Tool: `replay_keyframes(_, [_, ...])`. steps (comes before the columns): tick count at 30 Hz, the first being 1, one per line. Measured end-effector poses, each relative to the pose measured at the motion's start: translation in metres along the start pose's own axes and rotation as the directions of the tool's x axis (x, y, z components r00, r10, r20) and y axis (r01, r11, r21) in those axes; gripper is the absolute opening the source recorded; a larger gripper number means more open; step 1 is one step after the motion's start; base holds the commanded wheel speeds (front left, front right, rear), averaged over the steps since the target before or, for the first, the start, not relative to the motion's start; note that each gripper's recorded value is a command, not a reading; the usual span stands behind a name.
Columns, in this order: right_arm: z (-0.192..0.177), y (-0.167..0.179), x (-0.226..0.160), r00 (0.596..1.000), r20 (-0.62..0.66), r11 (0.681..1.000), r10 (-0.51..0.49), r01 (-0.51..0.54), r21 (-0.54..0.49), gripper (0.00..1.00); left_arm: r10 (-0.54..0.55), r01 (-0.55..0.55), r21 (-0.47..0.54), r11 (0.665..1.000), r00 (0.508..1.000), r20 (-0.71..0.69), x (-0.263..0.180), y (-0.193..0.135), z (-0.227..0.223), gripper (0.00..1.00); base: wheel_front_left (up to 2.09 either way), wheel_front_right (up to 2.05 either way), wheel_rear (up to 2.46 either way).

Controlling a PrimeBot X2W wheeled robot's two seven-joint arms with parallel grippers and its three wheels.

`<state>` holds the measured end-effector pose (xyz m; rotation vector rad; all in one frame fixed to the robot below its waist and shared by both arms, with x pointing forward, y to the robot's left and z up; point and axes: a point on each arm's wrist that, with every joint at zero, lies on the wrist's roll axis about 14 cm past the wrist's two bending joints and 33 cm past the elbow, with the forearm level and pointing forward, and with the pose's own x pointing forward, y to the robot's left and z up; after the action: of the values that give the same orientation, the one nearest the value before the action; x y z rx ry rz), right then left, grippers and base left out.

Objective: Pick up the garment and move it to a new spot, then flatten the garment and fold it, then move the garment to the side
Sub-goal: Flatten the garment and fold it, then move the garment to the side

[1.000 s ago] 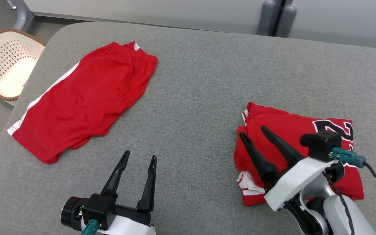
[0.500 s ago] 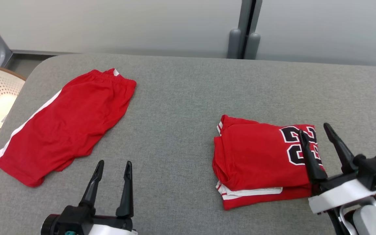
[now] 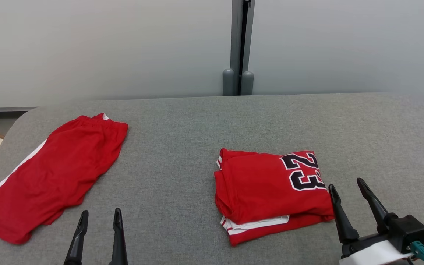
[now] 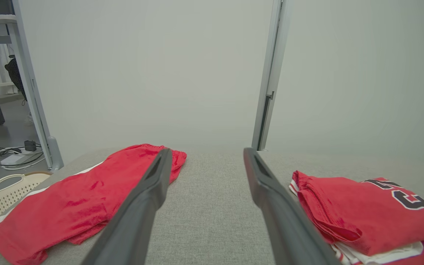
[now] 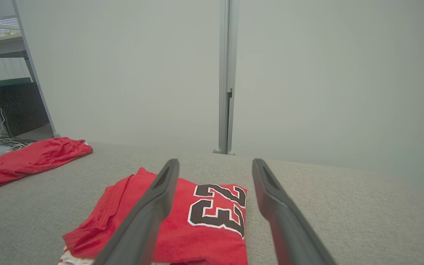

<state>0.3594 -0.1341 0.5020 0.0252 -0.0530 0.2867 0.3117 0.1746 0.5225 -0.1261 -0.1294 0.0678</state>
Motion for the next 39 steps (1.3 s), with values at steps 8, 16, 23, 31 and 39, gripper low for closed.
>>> replay_keyframes(8, [-0.003, 0.002, -0.006, 1.000, -0.006, 1.000, -0.010, 0.010, 0.012, 1.00, -0.005, 0.006, 0.024, 1.000, 1.000, -0.019, -0.008, 0.000, -0.006, 1.00, 0.00, 0.00, 0.00])
replay_keyframes(16, [-0.001, 0.005, -0.003, 1.000, 0.002, 1.000, 0.001, -0.001, 0.012, 1.00, -0.016, 0.017, 0.046, 0.999, 1.000, -0.025, -0.011, -0.001, -0.008, 1.00, 0.00, 0.00, 0.00])
replay_keyframes(23, [0.002, 0.001, 0.001, 1.000, 0.011, 1.000, -0.008, 0.008, 0.021, 1.00, -0.020, 0.022, 0.054, 0.998, 0.999, -0.046, -0.010, -0.003, -0.014, 1.00, 0.00, 0.00, 0.00])
replay_keyframes(31, [-0.029, -0.021, 0.034, 0.996, -0.083, 0.987, -0.037, 0.050, 0.150, 1.00, -0.053, 0.056, 0.053, 0.997, 0.997, -0.063, 0.009, -0.012, -0.021, 1.00, 0.00, 0.00, 0.00])
replay_keyframes(39, [-0.098, -0.038, 0.067, 0.917, -0.398, 0.929, 0.027, 0.123, 0.348, 1.00, -0.074, 0.079, 0.035, 0.996, 0.989, -0.125, 0.030, -0.020, -0.044, 1.00, 0.00, 0.00, 0.00])
